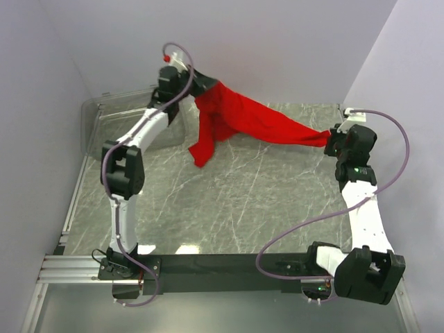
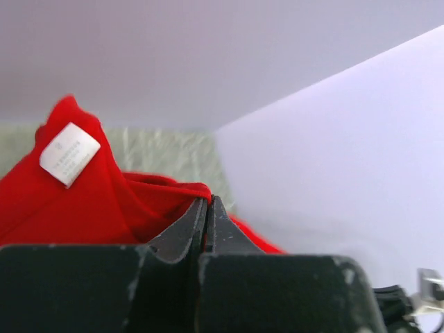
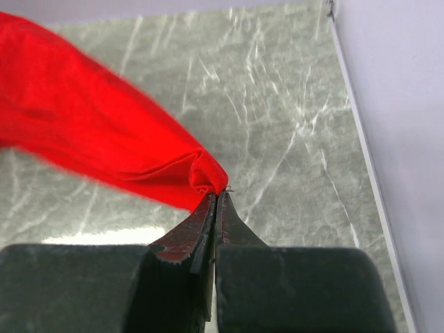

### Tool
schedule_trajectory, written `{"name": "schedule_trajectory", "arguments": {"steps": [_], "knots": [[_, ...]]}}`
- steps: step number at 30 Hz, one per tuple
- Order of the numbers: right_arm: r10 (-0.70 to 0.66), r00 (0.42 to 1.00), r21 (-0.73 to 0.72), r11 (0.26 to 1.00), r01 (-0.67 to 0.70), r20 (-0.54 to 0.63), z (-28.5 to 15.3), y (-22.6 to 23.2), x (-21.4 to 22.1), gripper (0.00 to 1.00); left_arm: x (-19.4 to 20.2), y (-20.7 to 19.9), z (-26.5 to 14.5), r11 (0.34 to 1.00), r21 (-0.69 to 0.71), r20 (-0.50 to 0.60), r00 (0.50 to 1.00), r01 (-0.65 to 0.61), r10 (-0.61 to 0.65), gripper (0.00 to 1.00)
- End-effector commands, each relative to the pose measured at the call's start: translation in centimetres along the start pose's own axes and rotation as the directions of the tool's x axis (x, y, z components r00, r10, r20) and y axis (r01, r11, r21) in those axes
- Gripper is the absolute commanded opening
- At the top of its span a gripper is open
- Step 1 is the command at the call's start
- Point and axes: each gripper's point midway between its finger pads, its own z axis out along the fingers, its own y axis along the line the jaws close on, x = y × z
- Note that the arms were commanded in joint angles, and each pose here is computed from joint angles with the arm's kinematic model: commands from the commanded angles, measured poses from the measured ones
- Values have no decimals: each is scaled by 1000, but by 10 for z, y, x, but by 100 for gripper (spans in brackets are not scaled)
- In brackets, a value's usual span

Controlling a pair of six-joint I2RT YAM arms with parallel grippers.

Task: Fold and stack the t-shirts
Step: Flatten the tshirt out

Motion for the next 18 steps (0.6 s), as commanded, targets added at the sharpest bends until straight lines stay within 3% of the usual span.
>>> {"name": "schedule_trajectory", "arguments": {"steps": [1, 5, 9, 13, 18], "knots": [[34, 987, -5, 999, -34, 155, -20, -2, -55, 0, -59, -96, -37, 967, 232, 119, 990, -102, 76, 1], [88, 966, 0, 996, -91, 245, -39, -6, -87, 0, -89, -129, -57, 943, 290, 163, 979, -165, 121, 1], [97, 958, 63, 991, -118, 270, -50, -22, -89, 0, -103, -122, -67, 951, 228, 193, 967, -208, 165, 1], [76, 981, 148, 984, -104, 180, -45, -41, -49, 0, -93, -96, -74, 969, 182, 154, 978, -170, 142, 1], [35, 999, 257, 966, -35, 7, -36, -66, 26, 0, -31, -61, -81, 980, 171, -15, 994, -105, 109, 1]]}}
